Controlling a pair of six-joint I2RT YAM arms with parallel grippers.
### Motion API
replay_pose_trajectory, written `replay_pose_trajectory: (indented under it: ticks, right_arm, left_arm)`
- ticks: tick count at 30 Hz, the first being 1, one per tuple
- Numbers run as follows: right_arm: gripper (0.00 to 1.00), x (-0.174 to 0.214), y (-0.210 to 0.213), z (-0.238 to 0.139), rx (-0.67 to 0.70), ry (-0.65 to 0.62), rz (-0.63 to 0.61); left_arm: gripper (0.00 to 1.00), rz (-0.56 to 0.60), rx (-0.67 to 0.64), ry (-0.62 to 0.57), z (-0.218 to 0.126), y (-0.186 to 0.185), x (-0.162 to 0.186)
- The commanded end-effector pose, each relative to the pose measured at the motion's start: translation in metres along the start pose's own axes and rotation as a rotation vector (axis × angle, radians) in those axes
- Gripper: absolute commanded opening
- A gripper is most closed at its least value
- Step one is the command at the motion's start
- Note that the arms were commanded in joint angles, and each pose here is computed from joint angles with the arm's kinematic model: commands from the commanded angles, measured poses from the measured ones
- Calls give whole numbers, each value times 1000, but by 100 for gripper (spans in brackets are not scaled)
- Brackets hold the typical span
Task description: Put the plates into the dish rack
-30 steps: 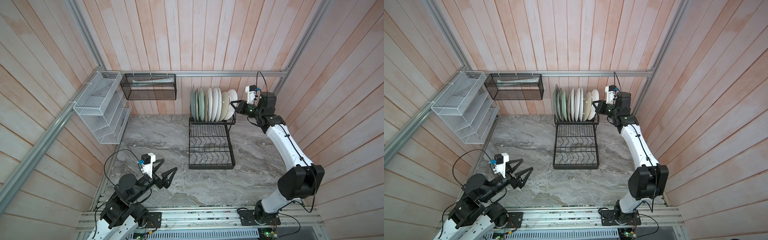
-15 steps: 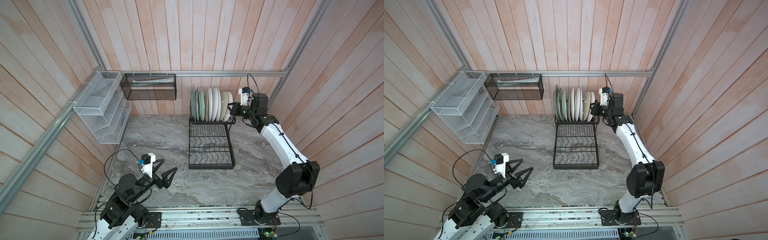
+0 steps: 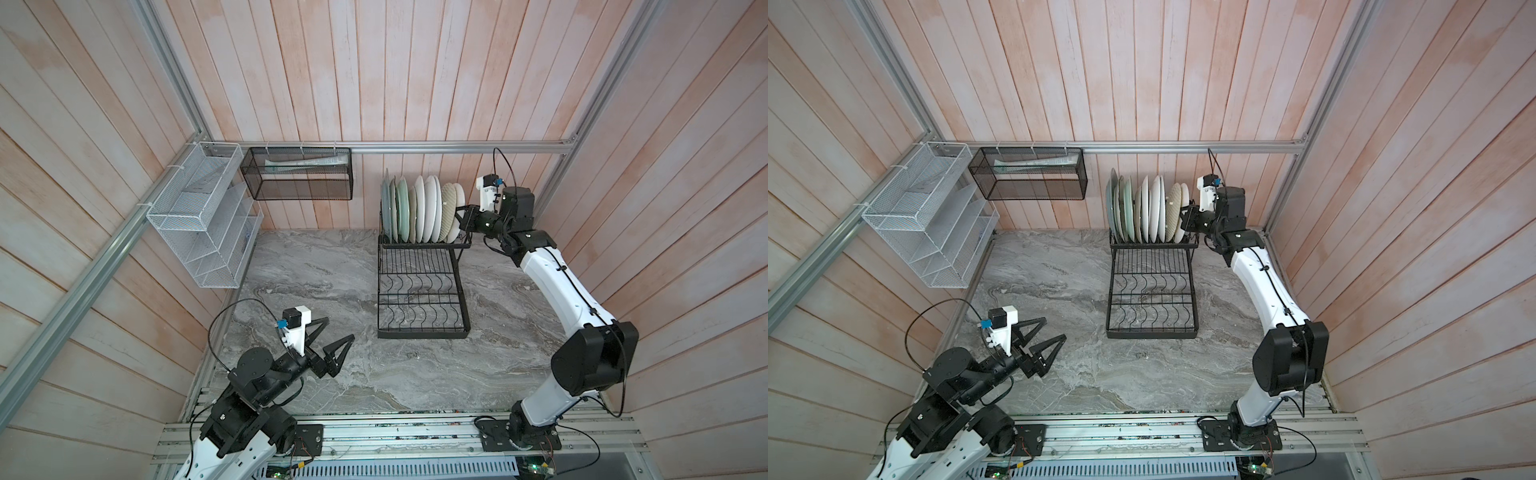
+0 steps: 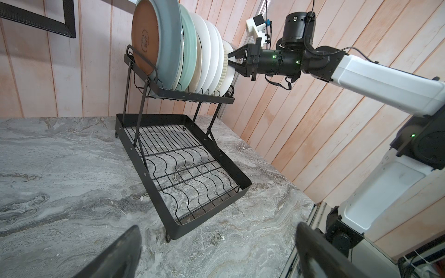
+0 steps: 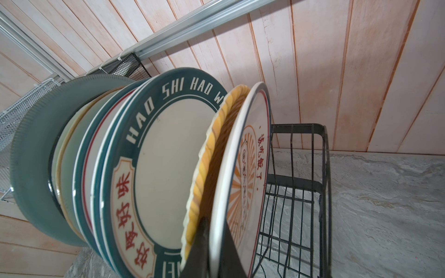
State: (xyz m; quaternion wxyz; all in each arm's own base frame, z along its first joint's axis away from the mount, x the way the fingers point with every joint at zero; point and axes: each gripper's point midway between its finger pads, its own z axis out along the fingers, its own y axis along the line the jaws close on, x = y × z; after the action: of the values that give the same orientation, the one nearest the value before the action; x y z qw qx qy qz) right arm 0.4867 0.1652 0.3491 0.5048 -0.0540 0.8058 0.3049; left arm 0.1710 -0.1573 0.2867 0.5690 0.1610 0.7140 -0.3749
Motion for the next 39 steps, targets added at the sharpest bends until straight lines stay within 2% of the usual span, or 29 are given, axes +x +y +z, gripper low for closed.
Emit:
replay_pose_trajectory:
  ticks: [1, 12, 30, 36, 39]
  right_arm:
    - [10, 6, -11, 1, 35, 7, -2]
    - [26, -14, 1, -15, 25, -48, -16]
    - [38, -30, 12, -33, 6, -95, -26]
    - [51, -42, 28, -51, -49, -135, -32]
    - [52, -48, 35, -61, -77, -156, -27]
  left_arm:
    - [100, 1, 1, -18, -2, -1, -4]
    - [100, -1, 5, -22, -3, -2, -5]
    - [100, -11, -8, -7, 0, 1, -2]
    - [100, -29, -40, 7, 3, 7, 0]
    - [100, -37, -53, 7, 3, 9, 0]
